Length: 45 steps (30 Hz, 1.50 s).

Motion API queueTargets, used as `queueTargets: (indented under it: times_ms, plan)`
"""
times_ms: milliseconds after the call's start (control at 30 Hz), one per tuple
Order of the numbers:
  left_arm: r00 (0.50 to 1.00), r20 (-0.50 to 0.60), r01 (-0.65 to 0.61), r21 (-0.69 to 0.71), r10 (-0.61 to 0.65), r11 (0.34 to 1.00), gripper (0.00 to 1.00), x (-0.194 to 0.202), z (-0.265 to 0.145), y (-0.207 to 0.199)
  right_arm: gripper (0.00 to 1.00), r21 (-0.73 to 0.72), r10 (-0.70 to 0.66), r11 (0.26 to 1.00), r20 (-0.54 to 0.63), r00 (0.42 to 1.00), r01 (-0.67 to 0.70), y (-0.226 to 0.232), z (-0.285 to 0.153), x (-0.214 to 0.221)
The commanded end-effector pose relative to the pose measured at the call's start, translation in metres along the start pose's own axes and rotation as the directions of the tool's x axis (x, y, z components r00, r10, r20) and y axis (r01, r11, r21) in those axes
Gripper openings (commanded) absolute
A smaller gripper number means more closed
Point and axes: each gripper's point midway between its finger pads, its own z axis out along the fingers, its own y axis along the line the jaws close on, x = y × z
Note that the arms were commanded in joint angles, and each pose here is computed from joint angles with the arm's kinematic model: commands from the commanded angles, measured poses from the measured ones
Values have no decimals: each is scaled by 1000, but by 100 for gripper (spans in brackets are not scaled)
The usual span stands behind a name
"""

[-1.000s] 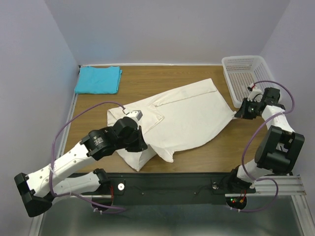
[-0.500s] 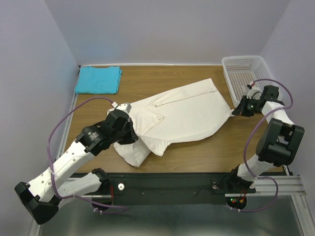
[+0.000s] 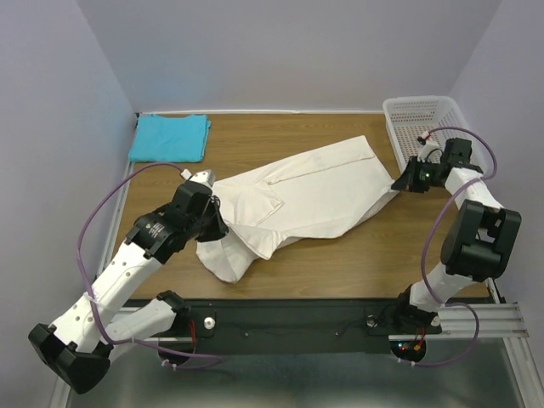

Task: Fold and stack the t-shirts
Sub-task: Fold the tshirt

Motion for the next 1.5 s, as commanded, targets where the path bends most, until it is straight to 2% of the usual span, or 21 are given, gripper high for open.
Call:
queueTargets:
  times_ms: [0,267,833,1100,1467]
  plan:
    - [999,46,-9,-20,10,1000,0,-12,-6,8,1,5,-47,999,58,997,47,6,6,-29]
    - [996,87,26,-53,-21,998,0,-29,7,24,1,132,-41,991,126,991,25,-15,11,-62]
    - [997,83,0,-72,6,997,0,-60,46,35,1,130,-26,991,123,992,10,-16,55,-82]
    - [996,79,-27,-106,35,994,0,-69,56,43,1,180,-26,984,155,988,-2,-21,57,-95]
    - [996,85,-25,-123,35,992,0,-78,64,48,1,209,-30,978,141,990,-1,-27,74,-94]
